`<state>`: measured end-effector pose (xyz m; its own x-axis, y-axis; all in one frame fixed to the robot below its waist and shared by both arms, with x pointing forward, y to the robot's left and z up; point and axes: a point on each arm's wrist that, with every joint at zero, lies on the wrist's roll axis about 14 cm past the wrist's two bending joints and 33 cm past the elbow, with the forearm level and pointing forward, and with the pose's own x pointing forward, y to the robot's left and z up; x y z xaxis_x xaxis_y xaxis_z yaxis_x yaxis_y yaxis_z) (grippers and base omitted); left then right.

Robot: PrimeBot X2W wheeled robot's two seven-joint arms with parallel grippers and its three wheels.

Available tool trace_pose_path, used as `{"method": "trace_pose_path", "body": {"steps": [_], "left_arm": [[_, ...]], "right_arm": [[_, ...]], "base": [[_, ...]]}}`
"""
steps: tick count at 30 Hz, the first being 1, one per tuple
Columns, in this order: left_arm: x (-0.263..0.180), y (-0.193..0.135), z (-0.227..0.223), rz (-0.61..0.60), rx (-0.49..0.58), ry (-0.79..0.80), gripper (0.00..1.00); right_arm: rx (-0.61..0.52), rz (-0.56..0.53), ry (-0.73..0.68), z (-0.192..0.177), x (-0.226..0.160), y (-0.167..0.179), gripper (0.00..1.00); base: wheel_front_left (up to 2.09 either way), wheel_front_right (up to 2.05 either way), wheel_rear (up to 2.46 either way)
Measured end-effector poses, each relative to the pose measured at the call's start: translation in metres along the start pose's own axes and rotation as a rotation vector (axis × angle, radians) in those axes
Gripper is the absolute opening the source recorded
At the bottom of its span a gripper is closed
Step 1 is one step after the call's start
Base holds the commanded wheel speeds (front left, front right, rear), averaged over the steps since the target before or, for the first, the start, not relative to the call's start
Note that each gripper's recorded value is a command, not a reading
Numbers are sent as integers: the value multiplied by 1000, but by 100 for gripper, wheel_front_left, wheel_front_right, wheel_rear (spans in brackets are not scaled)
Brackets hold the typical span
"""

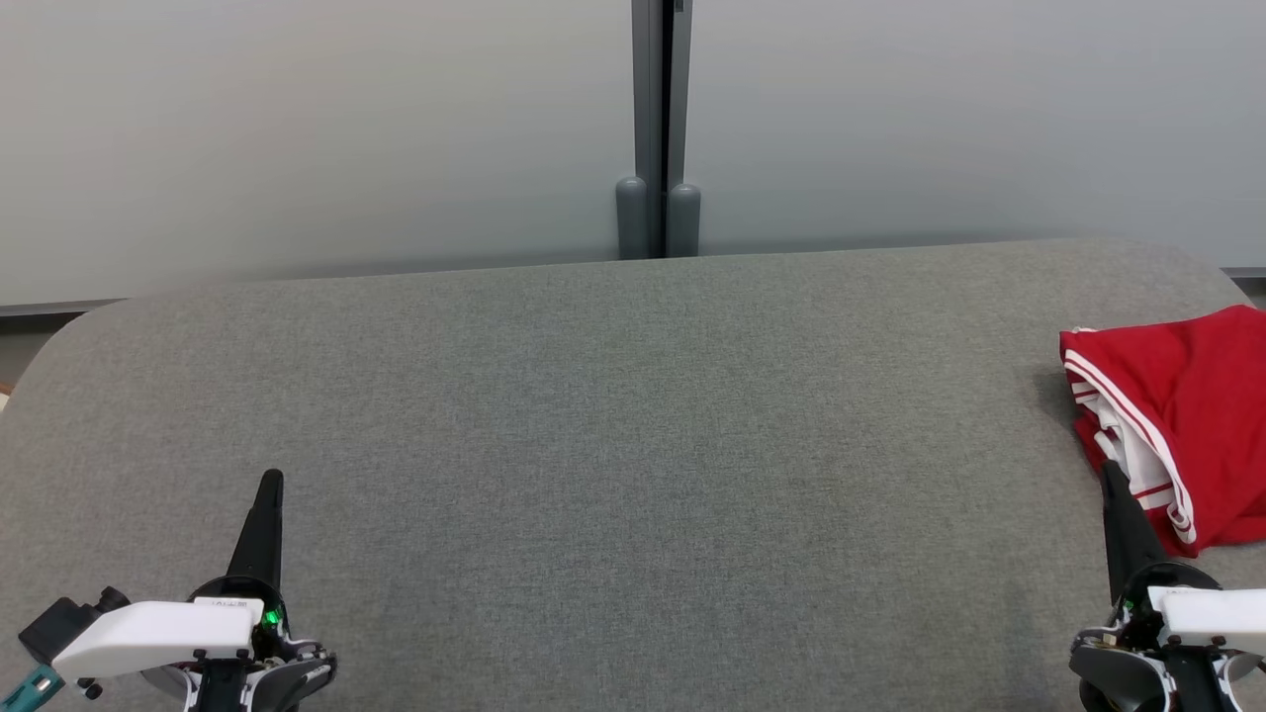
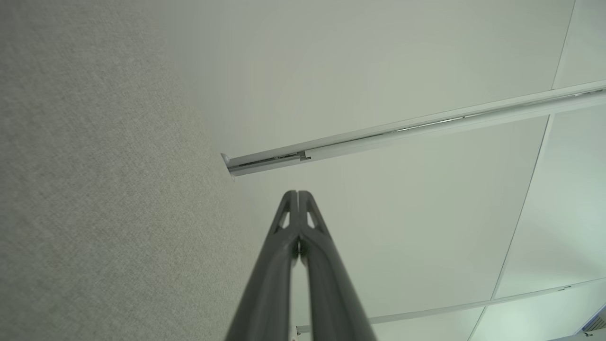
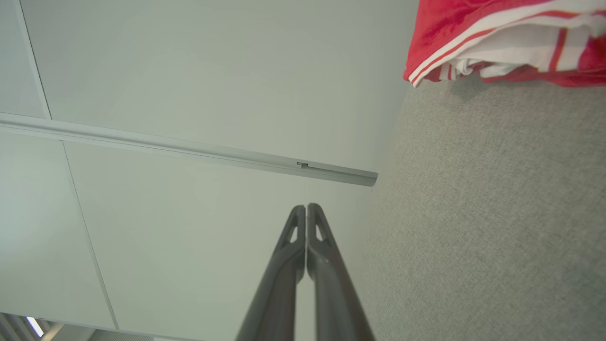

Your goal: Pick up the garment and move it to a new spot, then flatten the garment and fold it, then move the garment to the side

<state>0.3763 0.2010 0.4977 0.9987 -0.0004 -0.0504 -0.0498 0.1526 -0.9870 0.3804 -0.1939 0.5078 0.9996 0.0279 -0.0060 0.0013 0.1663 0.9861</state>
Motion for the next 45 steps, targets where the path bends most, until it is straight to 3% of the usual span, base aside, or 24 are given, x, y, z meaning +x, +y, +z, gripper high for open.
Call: {"method": "trace_pose_path", "body": {"steps": [24,45], "left_arm": [[11,-7,0,-39,-158,-2,0],[11,-8,0,-42,-158,-3,0]], "right_arm": [[168,-7,-32,6,7,-5,0],[170,-6,-30,6,7,-5,0]], "base": [[0,0,0],[0,0,0]]}}
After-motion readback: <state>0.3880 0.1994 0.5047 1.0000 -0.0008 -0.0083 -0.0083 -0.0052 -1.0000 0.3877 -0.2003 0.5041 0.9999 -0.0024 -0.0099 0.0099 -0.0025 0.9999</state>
